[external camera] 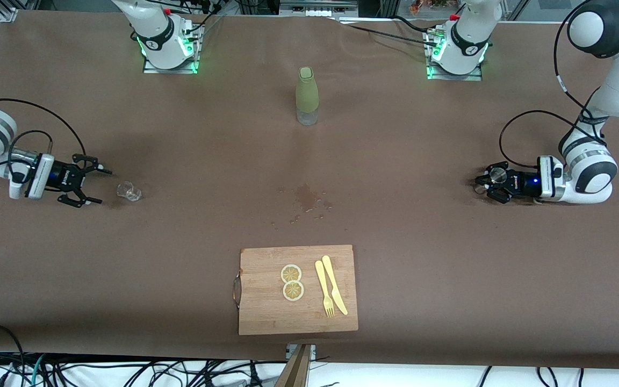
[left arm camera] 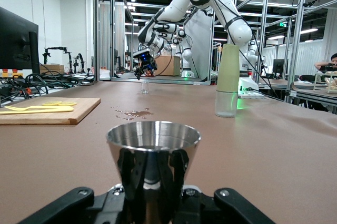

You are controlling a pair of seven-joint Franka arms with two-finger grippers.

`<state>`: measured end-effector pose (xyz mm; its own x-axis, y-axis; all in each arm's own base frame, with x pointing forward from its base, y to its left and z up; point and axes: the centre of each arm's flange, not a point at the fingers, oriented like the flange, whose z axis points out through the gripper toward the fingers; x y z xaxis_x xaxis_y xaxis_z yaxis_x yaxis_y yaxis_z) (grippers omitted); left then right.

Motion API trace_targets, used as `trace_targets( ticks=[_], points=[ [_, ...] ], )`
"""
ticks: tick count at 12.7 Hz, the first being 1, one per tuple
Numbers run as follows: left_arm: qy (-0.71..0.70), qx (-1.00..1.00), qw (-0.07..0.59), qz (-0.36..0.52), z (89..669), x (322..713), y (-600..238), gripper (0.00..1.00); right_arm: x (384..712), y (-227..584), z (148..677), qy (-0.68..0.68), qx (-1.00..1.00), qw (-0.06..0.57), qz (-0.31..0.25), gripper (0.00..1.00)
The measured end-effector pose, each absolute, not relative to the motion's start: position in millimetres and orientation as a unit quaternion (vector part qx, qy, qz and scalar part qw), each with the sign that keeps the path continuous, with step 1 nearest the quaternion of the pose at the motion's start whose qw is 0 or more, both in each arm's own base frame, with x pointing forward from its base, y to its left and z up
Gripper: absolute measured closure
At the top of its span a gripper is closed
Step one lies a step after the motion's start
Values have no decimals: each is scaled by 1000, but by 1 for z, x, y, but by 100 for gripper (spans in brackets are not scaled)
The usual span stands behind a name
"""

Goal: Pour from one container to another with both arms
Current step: 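Set down the beaker with the right gripper while the left gripper sets down the jigger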

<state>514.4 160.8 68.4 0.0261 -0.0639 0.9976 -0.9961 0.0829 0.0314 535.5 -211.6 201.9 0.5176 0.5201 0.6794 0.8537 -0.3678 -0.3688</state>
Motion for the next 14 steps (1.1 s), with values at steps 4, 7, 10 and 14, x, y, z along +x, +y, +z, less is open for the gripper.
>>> trace_targets(
  ticks=[4,7,10,14],
  points=[
    [-530,498,511,458,66,514,161,90,548,-198,299,-408,-855,298,-119,0],
    [-531,496,511,460,65,513,161,65,552,-173,362,-376,-894,236,-57,0],
    [-530,495,512,460,66,513,163,33,558,-133,403,-334,-927,168,-4,0],
    [-530,500,508,459,67,511,173,0,563,-57,442,-241,-966,90,34,0]
  ],
)
